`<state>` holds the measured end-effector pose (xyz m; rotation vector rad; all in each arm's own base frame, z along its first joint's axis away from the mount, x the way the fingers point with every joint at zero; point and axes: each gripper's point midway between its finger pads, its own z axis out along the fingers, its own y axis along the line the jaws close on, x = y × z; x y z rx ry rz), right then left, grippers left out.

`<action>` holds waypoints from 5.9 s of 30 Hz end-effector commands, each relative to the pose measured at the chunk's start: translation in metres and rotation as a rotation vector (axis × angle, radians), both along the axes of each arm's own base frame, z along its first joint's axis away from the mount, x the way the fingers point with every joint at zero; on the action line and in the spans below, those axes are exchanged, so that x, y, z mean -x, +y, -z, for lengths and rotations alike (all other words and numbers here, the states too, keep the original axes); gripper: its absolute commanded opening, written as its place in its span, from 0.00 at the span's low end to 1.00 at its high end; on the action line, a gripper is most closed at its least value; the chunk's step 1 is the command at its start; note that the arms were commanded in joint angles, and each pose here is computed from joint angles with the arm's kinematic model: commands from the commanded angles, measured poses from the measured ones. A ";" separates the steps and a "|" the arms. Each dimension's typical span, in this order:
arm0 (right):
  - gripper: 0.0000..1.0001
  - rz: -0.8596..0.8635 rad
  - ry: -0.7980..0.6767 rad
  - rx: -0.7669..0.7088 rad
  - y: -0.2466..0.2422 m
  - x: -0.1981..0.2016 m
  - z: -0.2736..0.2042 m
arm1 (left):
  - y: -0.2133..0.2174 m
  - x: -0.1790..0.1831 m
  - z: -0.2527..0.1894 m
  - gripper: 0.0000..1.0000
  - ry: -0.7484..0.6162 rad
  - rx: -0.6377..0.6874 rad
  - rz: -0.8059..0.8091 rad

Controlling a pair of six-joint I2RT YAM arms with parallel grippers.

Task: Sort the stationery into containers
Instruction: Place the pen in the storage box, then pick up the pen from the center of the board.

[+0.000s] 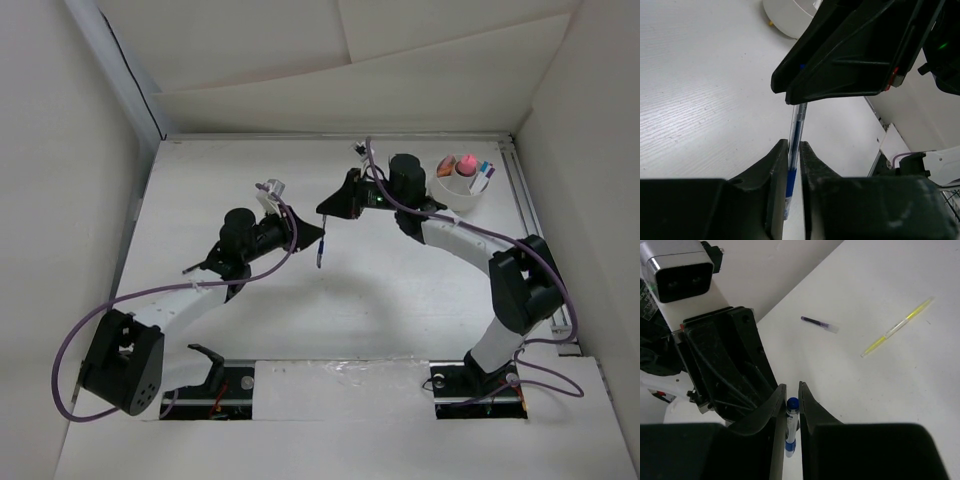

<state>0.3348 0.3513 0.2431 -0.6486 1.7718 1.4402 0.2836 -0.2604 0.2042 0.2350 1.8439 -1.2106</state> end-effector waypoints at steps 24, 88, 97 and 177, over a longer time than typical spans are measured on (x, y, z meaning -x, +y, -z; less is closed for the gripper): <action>0.00 1.383 -0.210 0.317 -0.364 -0.130 -0.059 | 0.010 -0.021 0.011 0.41 0.032 -0.005 -0.137; 0.00 0.833 -0.179 0.280 -0.157 -0.044 -0.013 | 0.145 -0.112 0.121 0.33 0.397 -0.554 -0.913; 0.35 0.805 -0.173 0.294 -0.145 -0.035 -0.004 | 0.150 -0.121 0.151 0.20 0.473 -0.576 -0.881; 0.10 0.256 0.095 0.027 -0.043 -0.055 0.054 | -0.027 0.015 0.038 0.00 0.046 -0.021 0.104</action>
